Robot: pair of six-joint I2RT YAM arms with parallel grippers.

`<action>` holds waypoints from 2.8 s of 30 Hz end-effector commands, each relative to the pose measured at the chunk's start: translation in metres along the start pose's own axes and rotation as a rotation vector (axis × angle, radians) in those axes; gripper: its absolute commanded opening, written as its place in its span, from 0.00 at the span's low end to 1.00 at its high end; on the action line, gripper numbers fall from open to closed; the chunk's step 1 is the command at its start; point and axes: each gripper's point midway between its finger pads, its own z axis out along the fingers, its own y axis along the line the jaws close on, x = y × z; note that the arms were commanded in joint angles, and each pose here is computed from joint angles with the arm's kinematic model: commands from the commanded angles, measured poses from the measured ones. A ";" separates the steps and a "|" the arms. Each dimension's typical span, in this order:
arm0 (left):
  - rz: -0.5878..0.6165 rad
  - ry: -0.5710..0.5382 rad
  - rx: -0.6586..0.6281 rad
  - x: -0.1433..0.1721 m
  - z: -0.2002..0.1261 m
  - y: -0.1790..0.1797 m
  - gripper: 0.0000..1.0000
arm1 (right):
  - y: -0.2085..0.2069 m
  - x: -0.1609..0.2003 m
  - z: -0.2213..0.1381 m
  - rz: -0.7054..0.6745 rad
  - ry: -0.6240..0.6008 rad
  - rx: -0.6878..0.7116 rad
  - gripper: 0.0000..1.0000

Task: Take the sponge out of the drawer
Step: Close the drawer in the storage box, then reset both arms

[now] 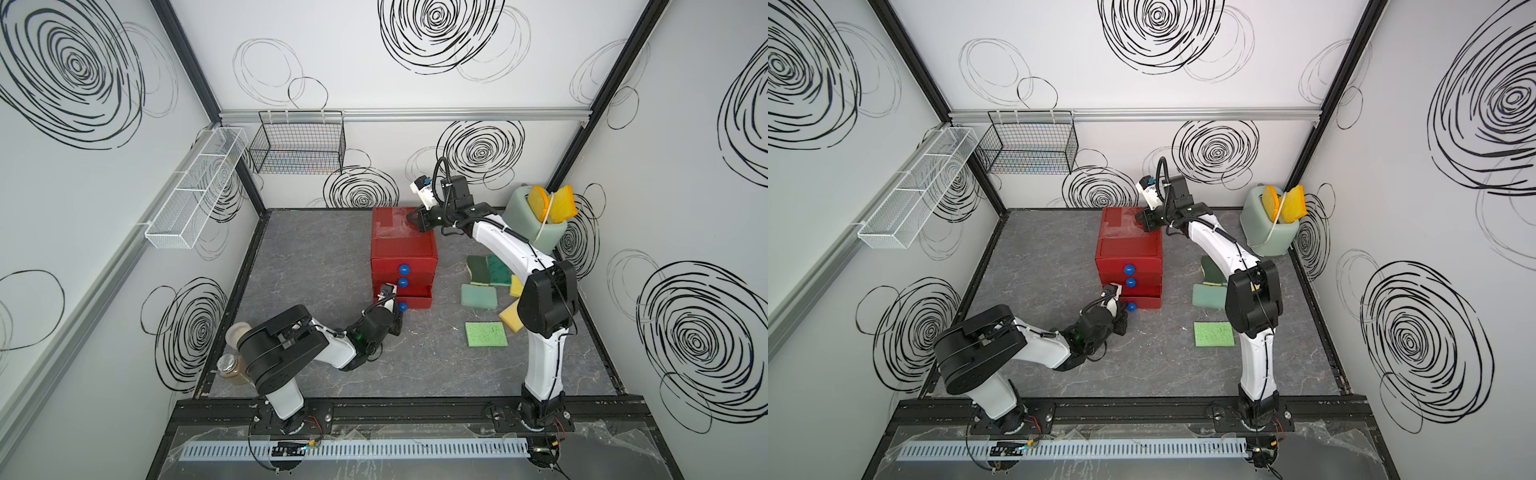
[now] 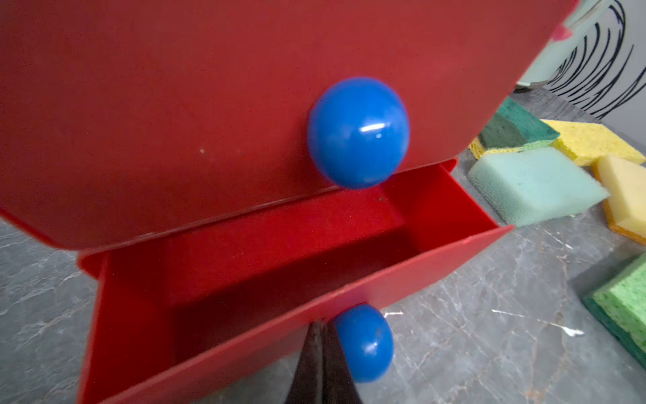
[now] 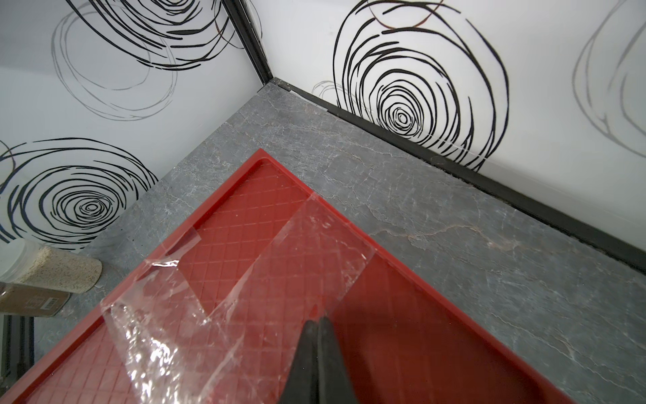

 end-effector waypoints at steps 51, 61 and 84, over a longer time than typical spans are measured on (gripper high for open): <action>-0.002 -0.466 -0.083 -0.192 -0.103 0.065 0.98 | 0.020 -0.092 -0.224 -0.101 -0.548 0.137 0.99; -0.028 -0.435 -0.461 -0.164 -0.120 0.206 0.98 | -0.151 0.154 -0.227 0.317 -0.260 0.678 0.99; 0.031 -0.343 -0.510 -0.112 -0.078 0.249 0.98 | -0.143 0.230 -0.210 -0.009 -0.537 0.725 0.99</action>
